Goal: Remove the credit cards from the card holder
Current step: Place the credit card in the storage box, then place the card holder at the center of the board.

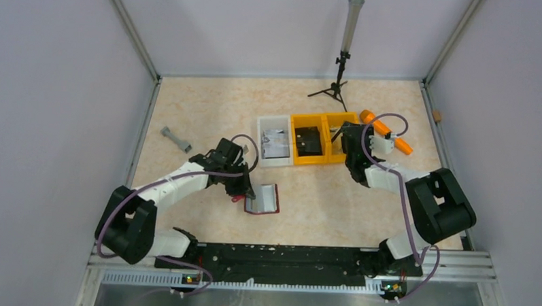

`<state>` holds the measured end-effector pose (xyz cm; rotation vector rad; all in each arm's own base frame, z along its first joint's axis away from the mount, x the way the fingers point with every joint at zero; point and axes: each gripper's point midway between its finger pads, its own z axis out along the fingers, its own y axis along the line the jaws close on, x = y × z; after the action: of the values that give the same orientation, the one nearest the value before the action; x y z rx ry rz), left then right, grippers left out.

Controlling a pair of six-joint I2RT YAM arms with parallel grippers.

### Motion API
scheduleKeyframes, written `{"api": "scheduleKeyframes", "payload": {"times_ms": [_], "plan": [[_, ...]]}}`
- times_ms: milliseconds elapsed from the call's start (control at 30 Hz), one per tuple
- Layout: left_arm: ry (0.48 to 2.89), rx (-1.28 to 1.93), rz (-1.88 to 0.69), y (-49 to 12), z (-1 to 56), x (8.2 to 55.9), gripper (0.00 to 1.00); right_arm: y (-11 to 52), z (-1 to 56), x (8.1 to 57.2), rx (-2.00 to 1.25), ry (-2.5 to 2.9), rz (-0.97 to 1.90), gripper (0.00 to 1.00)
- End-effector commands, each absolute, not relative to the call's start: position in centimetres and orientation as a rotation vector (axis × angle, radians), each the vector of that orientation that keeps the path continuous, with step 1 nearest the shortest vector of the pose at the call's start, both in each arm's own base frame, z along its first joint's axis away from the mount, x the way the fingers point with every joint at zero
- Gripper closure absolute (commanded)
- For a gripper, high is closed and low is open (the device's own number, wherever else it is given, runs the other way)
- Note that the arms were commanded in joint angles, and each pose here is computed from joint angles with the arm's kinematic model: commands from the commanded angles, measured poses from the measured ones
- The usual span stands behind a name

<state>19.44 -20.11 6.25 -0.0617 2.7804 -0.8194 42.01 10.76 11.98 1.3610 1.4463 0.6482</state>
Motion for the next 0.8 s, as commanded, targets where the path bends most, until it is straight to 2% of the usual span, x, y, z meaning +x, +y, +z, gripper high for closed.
{"api": "scheduleKeyframes", "payload": {"times_ms": [0,67,167,233,300,367,467,600,767], "plan": [[2.89,0.018,-0.505,-17.7,5.9,20.0,0.87,10.6,15.6,42.6,1.368,1.387,0.67,0.46],[2.93,0.031,-0.359,-17.1,5.6,20.2,0.84,10.6,16.5,42.1,1.358,1.39,0.687,0.42],[2.964,0.069,-0.202,-17.5,5.6,20.2,0.77,10.5,17.9,41.2,1.321,1.393,0.704,0.41],[2.974,0.095,-0.107,-18.0,5.4,20.3,0.66,10.3,18.9,40.5,1.281,1.399,0.707,0.41],[3.002,0.134,-0.074,-19.3,5.1,20.1,0.47,10.0,19.9,39.7,1.233,1.401,0.706,0.41],[3.008,0.156,-0.075,-20.6,5.1,20.1,0.39,9.6,20.5,38.8,1.2,1.403,0.7,0.41],[2.991,0.17,-0.103,-22.1,5.6,20.2,0.2,9.0,20.9,37.3,1.156,1.414,0.689,0.42],[2.957,0.152,-0.129,-22.6,7.2,20.3,0.13,8.8,21.1,35.6,1.068,1.451,0.689,0.43],[2.911,0.164,-0.206,-23.6,9.6,19.9,0.11,8.8,20.8,33.8,0.949,1.517,0.662,0.46]]}}
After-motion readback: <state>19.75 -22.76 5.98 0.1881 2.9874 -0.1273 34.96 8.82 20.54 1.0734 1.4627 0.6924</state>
